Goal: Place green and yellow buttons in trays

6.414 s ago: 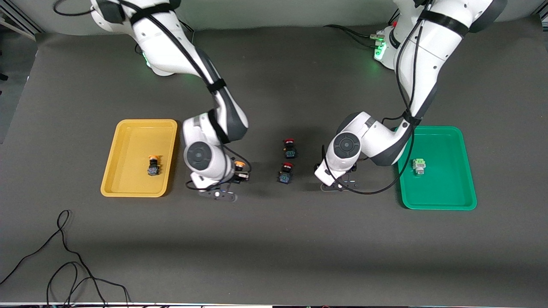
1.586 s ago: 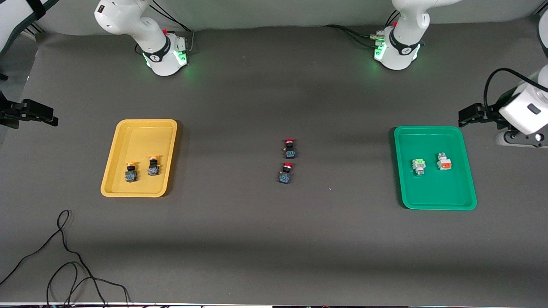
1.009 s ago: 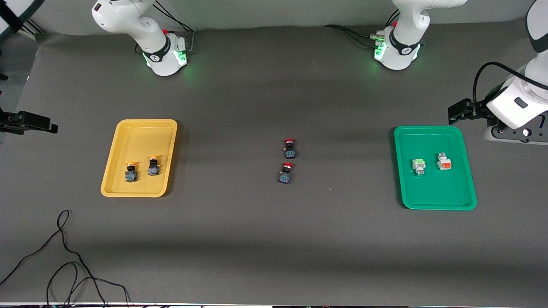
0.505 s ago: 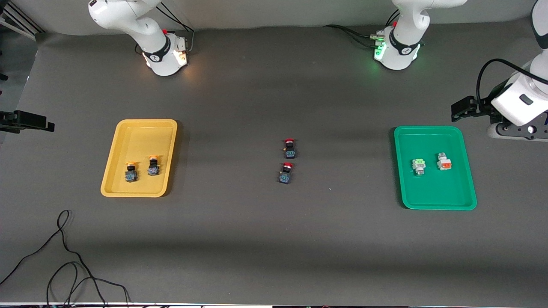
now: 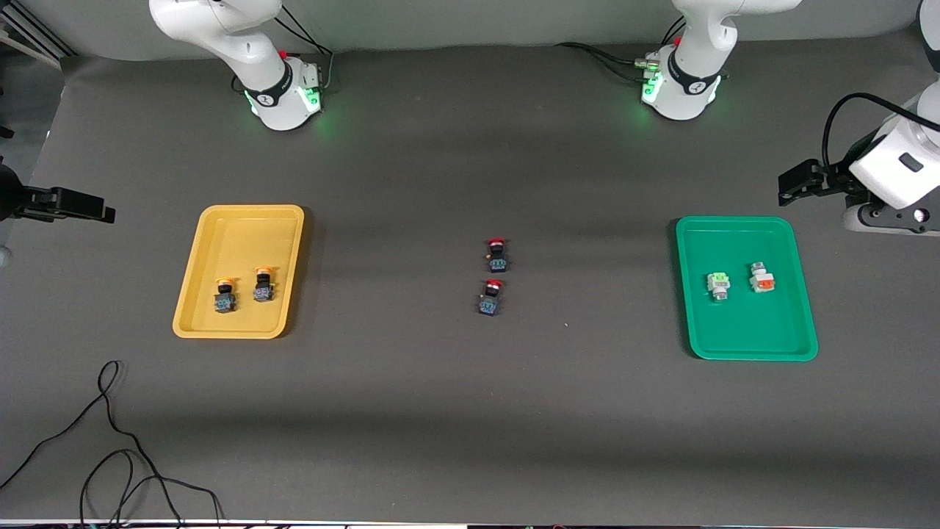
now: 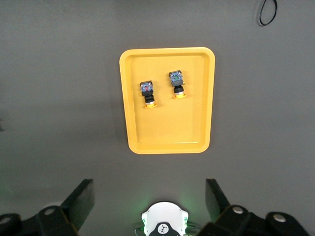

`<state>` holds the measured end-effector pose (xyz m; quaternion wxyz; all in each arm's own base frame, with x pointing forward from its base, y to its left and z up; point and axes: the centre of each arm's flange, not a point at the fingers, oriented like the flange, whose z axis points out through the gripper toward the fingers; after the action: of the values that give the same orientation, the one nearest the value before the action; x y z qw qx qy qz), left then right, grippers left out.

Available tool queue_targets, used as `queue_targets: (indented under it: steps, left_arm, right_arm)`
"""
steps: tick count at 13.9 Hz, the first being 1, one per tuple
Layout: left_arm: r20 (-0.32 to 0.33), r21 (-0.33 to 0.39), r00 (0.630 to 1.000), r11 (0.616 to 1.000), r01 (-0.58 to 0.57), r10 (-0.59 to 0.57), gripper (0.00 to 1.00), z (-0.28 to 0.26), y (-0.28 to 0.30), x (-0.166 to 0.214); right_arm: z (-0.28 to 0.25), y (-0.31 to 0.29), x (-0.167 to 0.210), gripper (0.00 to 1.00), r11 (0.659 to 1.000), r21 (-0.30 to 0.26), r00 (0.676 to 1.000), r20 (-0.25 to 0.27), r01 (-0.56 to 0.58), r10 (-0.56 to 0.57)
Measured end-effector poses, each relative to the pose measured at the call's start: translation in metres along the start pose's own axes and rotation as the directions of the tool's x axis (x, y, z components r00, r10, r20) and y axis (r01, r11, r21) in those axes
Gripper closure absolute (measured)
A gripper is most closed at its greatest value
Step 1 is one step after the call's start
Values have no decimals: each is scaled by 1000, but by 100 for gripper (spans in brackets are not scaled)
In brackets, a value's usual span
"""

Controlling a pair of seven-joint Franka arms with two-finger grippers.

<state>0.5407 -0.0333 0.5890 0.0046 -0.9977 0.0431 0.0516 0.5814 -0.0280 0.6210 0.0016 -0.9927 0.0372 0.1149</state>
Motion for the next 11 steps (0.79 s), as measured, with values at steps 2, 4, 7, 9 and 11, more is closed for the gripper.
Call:
queue_targets:
  steps: [2, 4, 7, 9, 11]
  left_arm:
    - [-1, 0, 1000, 1000, 0, 0, 0, 0, 0, 0]
    - [-3, 0, 1000, 1000, 0, 0, 0, -2, 0, 0]
    - [-7, 1, 1000, 1000, 1, -1, 0, -3, 0, 0]
    - [-11, 2, 1000, 1000, 1, -1, 0, -5, -1, 0]
    - [-12, 1, 1000, 1000, 2, -2, 0, -6, -2, 0]
  right_arm:
    - [-4, -12, -5, 0, 999, -33, 1000, -8, 0, -1]
    - [-8, -19, -13, 0, 999, -43, 1000, -16, -17, 16]
    - [-6, -12, -25, 0, 999, -33, 998, -58, -34, 32]
    - [-7, -12, -39, 0, 999, -38, 995, -96, -30, 27]
    - [-10, -18, -54, 0, 999, -46, 993, -113, -23, 18]
